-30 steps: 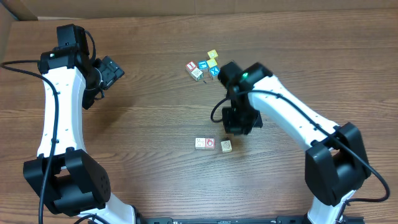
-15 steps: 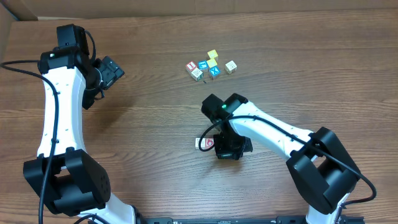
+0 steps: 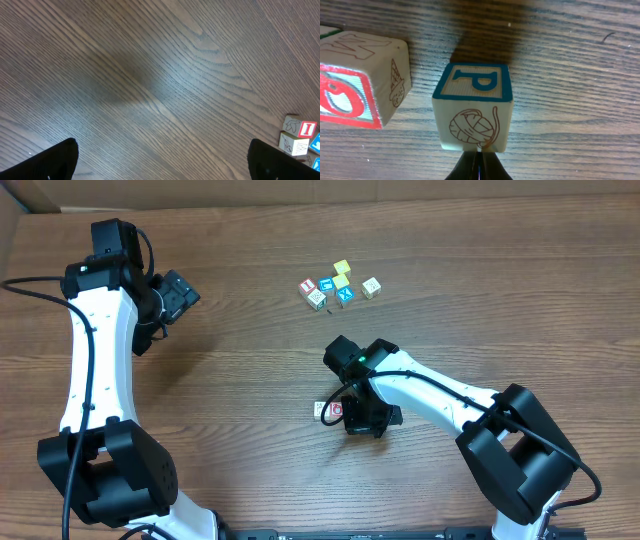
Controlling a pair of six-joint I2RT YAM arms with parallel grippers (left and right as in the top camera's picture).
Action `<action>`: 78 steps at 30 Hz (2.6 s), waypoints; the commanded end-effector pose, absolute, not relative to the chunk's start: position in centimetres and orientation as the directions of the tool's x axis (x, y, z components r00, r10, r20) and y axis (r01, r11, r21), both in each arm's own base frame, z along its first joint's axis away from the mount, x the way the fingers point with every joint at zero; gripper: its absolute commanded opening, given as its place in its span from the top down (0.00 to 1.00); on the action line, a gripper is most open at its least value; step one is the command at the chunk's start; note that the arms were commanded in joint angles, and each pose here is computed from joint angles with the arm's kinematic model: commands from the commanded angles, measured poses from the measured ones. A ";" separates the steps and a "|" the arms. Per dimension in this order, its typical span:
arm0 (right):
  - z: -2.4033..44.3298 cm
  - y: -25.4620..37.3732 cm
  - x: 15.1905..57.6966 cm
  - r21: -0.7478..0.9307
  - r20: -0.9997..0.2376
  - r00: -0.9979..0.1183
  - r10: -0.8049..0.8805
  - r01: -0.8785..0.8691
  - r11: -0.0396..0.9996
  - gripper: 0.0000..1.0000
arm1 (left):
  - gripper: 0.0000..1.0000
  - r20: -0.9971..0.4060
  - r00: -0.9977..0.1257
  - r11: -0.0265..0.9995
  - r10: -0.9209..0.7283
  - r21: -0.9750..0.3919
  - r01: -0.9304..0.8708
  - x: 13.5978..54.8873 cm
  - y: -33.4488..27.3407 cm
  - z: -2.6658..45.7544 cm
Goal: Flip 3 blocks
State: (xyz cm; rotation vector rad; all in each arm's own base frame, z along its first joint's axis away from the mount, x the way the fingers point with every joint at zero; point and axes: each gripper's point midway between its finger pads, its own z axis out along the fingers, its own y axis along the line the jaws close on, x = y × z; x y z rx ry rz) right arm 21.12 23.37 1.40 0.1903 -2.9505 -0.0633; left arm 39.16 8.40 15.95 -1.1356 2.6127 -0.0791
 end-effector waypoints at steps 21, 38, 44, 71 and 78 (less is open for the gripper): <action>9.3 21.9 23.1 0.152 0.048 -0.997 -0.061 -0.053 0.987 0.96 | 0.00 -0.254 -0.650 0.694 -0.717 -0.163 -0.702 39.5 8.6 16.2; 0.7 21.3 21.0 0.215 0.131 -0.960 0.246 0.270 0.939 0.96 | 0.00 -0.254 -0.650 0.694 -0.717 -0.163 -0.702 39.5 8.6 16.2; 0.9 22.1 21.7 0.255 0.117 -0.962 0.245 0.268 0.929 0.96 | 0.00 -0.254 -0.650 0.694 -0.717 -0.163 -0.702 39.5 8.6 16.2; 1.9 22.5 22.0 0.319 0.136 -0.970 0.201 0.235 0.918 0.96 | 0.00 -0.254 -0.650 0.694 -0.717 -0.163 -0.702 39.5 8.6 16.2; 1.5 21.8 24.0 0.297 0.037 -0.973 0.228 0.229 0.927 0.96 | 0.00 -0.254 -0.649 0.694 -0.717 -0.163 -0.702 39.5 8.6 16.2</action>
